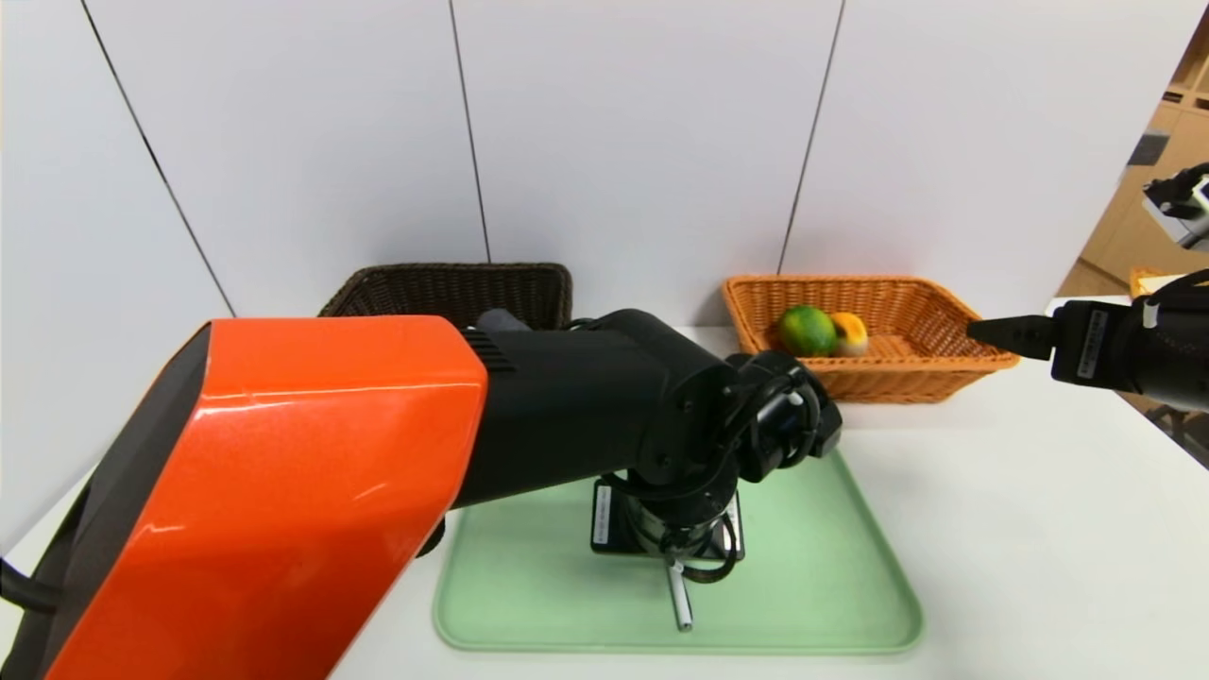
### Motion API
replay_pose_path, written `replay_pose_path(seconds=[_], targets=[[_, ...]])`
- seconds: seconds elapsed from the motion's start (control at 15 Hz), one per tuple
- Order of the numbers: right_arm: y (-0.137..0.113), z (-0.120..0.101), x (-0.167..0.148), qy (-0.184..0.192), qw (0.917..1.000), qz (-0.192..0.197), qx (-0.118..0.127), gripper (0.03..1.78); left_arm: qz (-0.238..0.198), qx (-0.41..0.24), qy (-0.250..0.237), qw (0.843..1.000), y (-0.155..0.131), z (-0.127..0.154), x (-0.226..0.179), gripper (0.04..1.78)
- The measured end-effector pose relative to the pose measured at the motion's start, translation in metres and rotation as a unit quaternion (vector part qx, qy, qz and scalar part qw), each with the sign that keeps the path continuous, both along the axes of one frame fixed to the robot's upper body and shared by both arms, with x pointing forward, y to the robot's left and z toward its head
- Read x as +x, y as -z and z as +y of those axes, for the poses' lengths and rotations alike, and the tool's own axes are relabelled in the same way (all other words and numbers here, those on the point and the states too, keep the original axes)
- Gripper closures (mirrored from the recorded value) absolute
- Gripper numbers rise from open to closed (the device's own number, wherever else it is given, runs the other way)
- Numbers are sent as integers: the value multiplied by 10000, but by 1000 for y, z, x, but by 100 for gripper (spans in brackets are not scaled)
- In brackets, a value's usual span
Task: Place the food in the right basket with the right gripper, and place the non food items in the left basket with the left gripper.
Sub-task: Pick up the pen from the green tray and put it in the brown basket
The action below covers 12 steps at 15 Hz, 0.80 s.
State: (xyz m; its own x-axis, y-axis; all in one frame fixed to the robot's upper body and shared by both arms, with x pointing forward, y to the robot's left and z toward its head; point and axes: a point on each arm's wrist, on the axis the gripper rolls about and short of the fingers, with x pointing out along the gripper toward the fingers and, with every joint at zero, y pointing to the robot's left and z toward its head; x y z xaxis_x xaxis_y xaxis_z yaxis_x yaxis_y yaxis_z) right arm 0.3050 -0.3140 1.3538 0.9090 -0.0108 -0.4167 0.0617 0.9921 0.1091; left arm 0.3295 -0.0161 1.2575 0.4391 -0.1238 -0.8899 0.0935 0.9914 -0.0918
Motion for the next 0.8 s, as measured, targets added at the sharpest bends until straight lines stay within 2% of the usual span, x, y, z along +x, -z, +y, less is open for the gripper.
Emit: replay_pose_path(seconds=[0.13, 0.2, 0.27, 0.6, 0.8], targets=[[-2, 0, -3, -7, 10000, -48, 1, 11, 7, 20, 59, 10000, 2, -3, -4, 102], [-3, 1, -4, -26, 10000, -70, 4, 11, 17, 28, 72, 10000, 3, -4, -4, 119], [-4, 1, -5, -38, 10000, -92, 6, 11, 26, 28, 89, 10000, 3, -4, -5, 177], [-7, 4, -12, -140, 9997, -178, 17, 11, 18, 29, 142, 9999, 3, -6, -8, 177], [-3, 4, -18, -158, 9998, -147, 12, 11, -246, -346, 185, 9989, -14, -6, -7, 177]])
